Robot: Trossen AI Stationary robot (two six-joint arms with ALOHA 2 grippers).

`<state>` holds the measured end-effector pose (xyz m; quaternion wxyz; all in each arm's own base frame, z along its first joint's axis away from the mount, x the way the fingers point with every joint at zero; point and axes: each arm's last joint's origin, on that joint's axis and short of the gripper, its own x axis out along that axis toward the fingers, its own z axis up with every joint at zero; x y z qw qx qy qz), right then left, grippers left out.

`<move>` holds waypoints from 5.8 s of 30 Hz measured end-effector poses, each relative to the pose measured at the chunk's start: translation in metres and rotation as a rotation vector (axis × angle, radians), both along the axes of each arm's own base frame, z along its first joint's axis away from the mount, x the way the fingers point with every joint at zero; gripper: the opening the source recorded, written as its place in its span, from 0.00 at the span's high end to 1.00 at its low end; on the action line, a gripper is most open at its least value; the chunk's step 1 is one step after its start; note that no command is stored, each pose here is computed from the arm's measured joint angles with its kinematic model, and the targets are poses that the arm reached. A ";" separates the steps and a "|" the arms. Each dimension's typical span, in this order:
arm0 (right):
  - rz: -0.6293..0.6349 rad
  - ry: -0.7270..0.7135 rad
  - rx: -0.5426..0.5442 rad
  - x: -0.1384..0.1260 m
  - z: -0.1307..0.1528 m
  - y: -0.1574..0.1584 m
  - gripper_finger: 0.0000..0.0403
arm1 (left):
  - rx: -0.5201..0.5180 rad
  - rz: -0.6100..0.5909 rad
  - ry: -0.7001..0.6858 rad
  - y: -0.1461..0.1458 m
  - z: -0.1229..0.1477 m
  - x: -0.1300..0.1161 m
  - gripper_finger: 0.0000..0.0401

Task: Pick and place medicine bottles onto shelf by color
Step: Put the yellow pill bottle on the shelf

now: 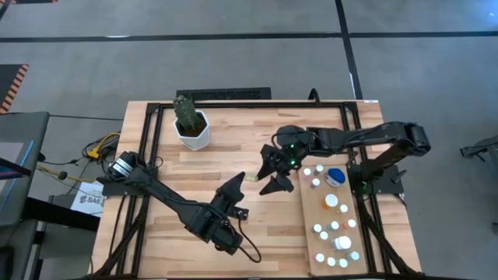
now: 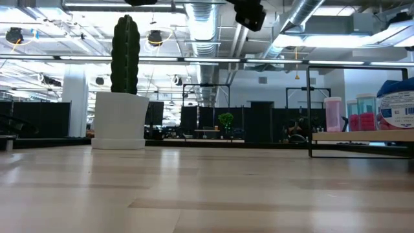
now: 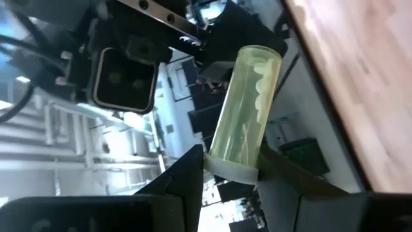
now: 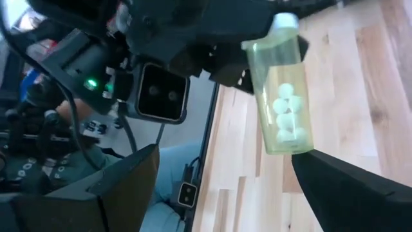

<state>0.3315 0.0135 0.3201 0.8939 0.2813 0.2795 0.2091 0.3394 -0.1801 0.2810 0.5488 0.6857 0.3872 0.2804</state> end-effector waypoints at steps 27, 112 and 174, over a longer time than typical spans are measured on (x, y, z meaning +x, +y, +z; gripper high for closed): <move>-0.017 -0.072 -0.017 0.001 0.008 -0.001 0.06 | -0.070 0.013 0.004 0.011 0.003 0.015 0.74; -0.493 0.234 -0.115 -0.072 0.012 -0.114 0.78 | -0.552 0.216 -0.387 0.098 0.003 0.052 0.31; -0.453 -0.495 -0.779 -0.162 0.020 0.035 0.78 | -1.181 -0.378 -0.655 0.120 0.071 0.026 0.37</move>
